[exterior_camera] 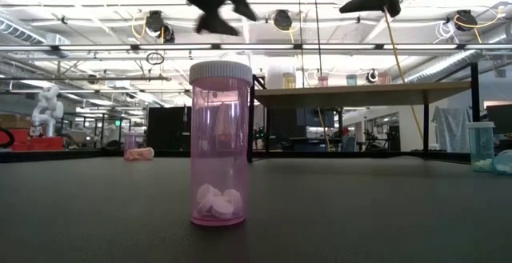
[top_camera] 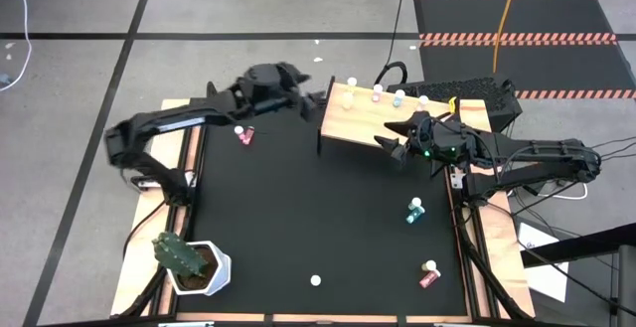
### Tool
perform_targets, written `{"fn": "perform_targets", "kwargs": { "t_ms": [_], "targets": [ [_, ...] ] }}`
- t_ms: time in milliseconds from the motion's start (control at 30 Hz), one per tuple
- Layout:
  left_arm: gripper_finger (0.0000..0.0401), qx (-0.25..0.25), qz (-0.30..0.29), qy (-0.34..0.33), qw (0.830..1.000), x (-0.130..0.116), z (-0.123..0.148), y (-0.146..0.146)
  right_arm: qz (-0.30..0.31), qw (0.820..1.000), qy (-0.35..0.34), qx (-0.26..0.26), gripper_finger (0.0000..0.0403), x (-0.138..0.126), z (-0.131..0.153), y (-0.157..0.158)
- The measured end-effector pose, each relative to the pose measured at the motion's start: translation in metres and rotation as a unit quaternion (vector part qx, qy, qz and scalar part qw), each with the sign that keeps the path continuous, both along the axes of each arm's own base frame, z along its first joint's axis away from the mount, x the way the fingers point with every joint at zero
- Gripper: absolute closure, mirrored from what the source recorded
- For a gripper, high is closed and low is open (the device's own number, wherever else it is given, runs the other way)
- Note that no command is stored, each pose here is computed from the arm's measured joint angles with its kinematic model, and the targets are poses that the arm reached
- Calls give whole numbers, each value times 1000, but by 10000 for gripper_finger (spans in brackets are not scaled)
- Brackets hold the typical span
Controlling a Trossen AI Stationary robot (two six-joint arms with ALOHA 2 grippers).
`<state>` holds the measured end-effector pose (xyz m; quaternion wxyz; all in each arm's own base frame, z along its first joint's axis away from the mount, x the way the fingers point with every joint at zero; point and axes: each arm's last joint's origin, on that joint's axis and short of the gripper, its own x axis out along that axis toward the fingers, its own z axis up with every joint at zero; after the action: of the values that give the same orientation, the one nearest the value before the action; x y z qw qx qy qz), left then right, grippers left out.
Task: Pick and place medicine bottles onto shelf by color
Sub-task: Put the top pink pill bottle on the shelf aligned with the other pink pill bottle
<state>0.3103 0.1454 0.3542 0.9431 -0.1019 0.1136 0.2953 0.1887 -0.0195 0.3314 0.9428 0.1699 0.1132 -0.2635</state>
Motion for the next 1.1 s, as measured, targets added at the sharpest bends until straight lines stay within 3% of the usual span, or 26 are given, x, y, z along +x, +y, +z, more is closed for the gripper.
{"fn": "perform_targets", "kwargs": {
  "t_ms": [167,367,600,833,1000,1100],
  "targets": [
    [50,-56,128,60,988,-44,10,-10,-2,1000,1,2,150,7,-3,-1],
    [50,-148,207,179,950,-69,-19,4,-9,999,-36,1,150,17,1,-4],
    [50,-240,251,287,893,-81,-65,38,-65,994,-81,24,150,-1,11,-5],
    [50,-309,304,376,819,-100,-100,65,-113,992,-37,48,150,-12,2,-15],
    [50,-356,305,399,788,-98,-118,70,-129,990,-7,55,150,-15,-4,-26],
    [51,-358,313,384,792,-94,-125,71,-108,993,1,55,150,-15,-4,-29]
  ]
}}
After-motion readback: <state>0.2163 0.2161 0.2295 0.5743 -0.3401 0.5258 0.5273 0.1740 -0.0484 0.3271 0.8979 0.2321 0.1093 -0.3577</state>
